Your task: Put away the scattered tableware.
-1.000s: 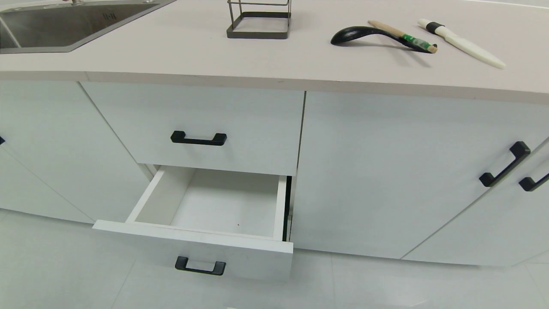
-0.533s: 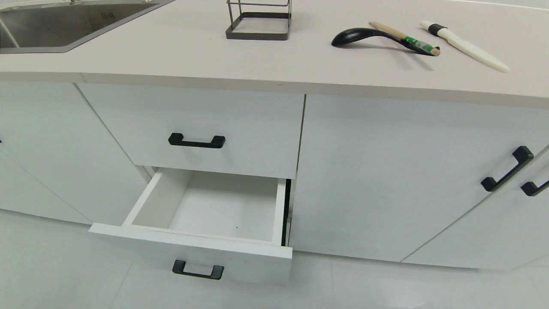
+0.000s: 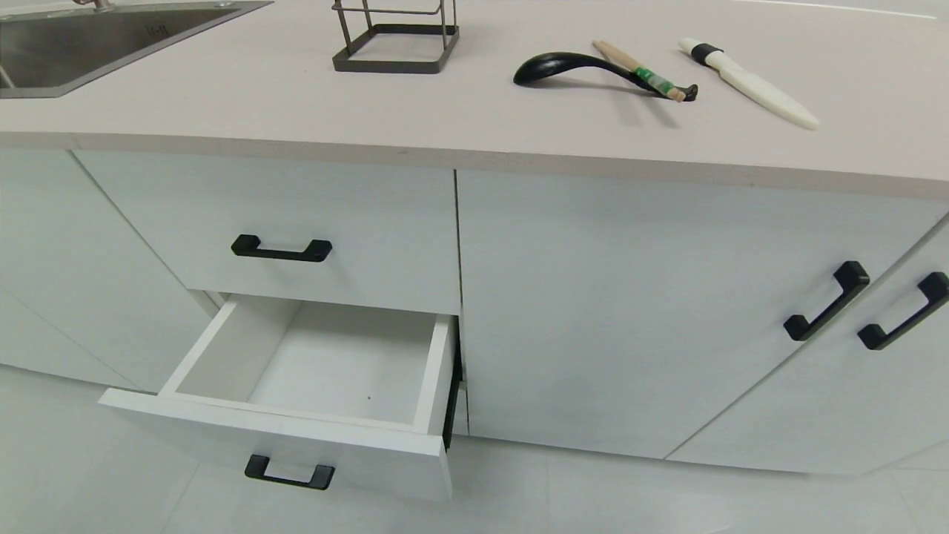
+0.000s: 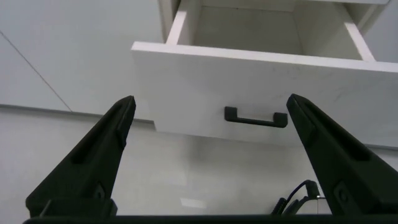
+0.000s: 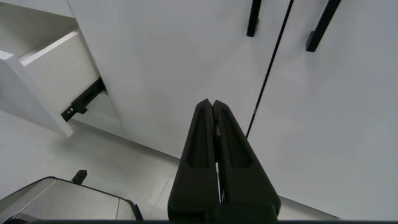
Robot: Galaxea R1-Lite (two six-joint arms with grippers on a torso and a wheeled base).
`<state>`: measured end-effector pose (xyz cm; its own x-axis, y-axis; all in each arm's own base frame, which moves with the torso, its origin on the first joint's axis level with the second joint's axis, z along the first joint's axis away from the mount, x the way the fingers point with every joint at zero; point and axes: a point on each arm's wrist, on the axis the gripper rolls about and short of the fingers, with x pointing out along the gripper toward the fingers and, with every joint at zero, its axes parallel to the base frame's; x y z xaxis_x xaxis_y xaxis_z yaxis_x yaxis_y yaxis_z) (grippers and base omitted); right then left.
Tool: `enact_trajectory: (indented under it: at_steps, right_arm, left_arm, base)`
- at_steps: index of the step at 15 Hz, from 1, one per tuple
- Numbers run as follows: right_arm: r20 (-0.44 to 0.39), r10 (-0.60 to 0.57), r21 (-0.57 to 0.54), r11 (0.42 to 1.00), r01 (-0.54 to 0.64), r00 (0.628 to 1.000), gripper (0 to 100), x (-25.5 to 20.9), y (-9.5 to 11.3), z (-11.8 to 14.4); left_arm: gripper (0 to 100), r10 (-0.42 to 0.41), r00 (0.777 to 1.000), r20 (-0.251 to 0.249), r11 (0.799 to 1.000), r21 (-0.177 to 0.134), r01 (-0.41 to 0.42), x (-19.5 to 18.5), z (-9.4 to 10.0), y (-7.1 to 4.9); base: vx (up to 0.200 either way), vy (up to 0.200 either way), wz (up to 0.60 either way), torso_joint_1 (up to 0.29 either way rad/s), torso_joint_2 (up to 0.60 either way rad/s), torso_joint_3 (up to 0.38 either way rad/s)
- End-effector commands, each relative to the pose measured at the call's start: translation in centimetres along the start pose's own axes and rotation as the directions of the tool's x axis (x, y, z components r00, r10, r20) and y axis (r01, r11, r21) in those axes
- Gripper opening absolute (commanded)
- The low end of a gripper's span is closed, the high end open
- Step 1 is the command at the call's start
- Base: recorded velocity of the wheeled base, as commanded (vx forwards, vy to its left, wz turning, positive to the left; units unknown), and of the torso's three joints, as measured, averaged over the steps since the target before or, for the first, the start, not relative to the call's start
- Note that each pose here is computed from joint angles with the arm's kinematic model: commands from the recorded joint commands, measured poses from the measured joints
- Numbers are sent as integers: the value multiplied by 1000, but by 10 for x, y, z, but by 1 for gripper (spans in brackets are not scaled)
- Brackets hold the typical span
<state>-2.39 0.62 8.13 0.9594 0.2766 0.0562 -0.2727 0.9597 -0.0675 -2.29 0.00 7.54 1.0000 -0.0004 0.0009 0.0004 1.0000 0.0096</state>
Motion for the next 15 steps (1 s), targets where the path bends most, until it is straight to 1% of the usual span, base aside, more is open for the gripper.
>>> enact_trajectory:
  at_steps: [1, 2, 7, 11, 15]
  right_arm:
    - [-2, 2, 0, 1000, -2, 1000, 0, 0, 0, 0]
    - [-2, 2, 0, 1000, -2, 1000, 0, 0, 0, 0]
    - [-2, -2, -19, 1000, 2, 1000, 0, 0, 0, 0]
    - [-2, -1, -19, 1000, 1, 1000, 0, 0, 0, 0]
    - [-2, -1, -19, 1000, 1, 1000, 0, 0, 0, 0]
  left_arm:
    - [100, 0, 1000, -1, 1000, -2, 0, 0, 0, 0]
    - [100, 0, 1000, -1, 1000, 0, 0, 0, 0, 0]
    - [100, 0, 1000, -1, 1000, 0, 0, 0, 0, 0]
    - [100, 0, 1000, -1, 1000, -2, 0, 0, 0, 0]
    - [100, 0, 1000, -1, 1000, -2, 0, 0, 0, 0]
  base:
    - [0, 200, 0, -2, 7, 7]
    - [0, 200, 0, 7, 2, 7]
    - [0, 0, 0, 0, 0, 0]
    - [0, 0, 0, 40, -220, -236]
    - [0, 0, 0, 177, -513, -297]
